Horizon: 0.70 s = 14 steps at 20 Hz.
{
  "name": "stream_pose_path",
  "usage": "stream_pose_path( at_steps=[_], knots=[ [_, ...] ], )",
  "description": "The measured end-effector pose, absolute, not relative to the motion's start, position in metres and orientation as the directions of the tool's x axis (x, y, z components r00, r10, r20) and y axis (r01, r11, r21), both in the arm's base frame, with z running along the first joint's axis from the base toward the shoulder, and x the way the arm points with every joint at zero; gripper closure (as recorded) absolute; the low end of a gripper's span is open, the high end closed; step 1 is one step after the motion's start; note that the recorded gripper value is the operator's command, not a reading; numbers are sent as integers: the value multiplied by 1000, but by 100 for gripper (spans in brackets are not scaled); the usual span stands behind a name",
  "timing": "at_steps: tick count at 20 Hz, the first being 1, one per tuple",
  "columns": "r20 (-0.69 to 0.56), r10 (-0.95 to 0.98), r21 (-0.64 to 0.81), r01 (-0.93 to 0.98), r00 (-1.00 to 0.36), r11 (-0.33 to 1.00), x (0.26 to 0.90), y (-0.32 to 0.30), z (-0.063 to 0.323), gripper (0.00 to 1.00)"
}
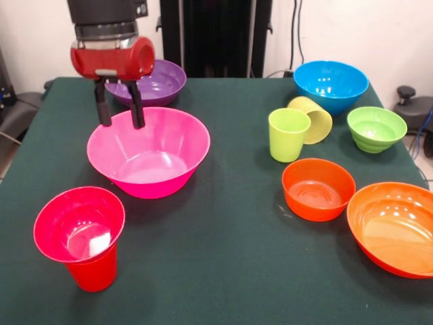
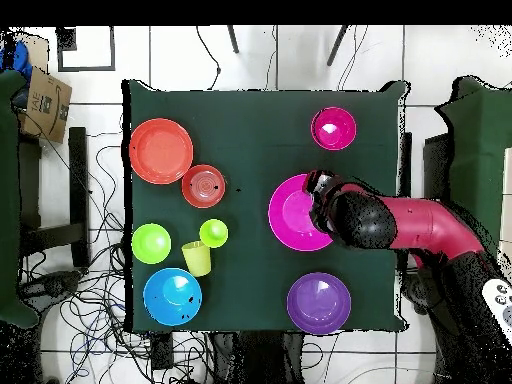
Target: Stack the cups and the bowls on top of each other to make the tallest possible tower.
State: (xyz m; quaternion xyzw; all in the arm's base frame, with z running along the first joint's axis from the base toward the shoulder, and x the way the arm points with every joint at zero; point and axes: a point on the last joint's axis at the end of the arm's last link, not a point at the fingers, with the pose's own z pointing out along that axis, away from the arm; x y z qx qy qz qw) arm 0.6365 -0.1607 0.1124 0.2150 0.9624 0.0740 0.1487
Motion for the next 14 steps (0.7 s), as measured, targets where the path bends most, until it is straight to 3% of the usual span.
stream_pose_path(
  at_steps=[14],
  knots=[
    [-473,178,87,155,-863,984,662,-104,225,0]
  ],
)
